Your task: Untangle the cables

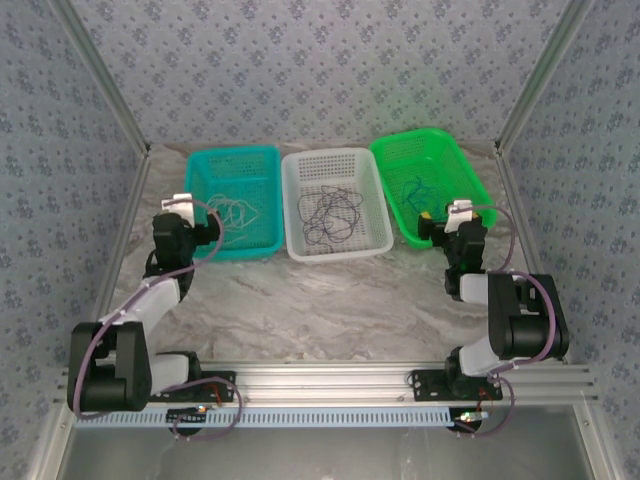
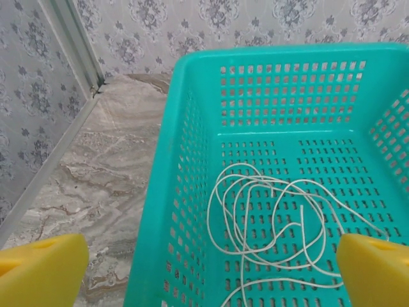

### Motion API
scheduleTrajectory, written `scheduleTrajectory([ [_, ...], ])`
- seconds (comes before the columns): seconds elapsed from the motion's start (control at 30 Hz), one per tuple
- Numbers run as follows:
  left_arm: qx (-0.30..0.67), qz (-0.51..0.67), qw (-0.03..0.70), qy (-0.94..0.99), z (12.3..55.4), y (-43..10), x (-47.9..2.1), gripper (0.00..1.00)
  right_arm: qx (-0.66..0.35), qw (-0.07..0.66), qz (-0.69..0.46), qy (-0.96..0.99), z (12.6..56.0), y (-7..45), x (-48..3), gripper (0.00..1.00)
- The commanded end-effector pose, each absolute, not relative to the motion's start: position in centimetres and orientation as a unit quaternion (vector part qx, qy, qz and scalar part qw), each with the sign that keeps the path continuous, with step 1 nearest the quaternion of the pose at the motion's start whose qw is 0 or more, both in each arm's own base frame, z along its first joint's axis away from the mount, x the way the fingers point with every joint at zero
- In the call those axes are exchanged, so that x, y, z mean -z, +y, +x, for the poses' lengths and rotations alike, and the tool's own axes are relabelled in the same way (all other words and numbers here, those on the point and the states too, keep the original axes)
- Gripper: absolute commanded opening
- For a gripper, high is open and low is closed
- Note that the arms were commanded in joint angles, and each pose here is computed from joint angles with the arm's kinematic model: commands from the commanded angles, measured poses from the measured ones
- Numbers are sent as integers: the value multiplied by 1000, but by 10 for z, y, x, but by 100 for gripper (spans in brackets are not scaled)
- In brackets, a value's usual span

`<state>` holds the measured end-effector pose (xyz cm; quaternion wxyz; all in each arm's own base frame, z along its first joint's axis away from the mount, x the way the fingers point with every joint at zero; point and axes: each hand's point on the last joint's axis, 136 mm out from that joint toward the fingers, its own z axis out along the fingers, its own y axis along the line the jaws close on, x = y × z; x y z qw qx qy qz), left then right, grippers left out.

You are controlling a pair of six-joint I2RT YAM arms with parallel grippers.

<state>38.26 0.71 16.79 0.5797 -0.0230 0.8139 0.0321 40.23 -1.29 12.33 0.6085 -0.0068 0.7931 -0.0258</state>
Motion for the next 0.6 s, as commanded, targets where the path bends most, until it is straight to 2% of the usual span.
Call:
scheduleTrajectory([
  [0.0, -1, -13, 592, 806, 381, -10, -179, 99, 13, 549, 1, 836, 391, -13, -84, 100],
  [0.1, 45, 17, 607, 793, 392, -37, -190, 99, 13, 549, 2, 836, 391, -13, -83, 100],
  [0.2, 78, 31, 575, 814, 410, -52, -167, 100, 14, 548, 2, 836, 391, -14, -83, 100],
  [0.27, 71, 15, 547, 834, 424, -46, -153, 99, 13, 548, 2, 836, 391, -13, -83, 100],
  [0.33, 66, 15, 551, 832, 428, -43, -152, 99, 13, 549, 1, 836, 391, -13, -84, 100],
  [0.4, 60, 18, 564, 823, 428, -39, -153, 99, 14, 549, 2, 836, 391, -13, -84, 100],
  [0.57, 47, 39, 546, 836, 418, -33, -147, 100, 13, 549, 2, 836, 391, -14, -83, 100],
])
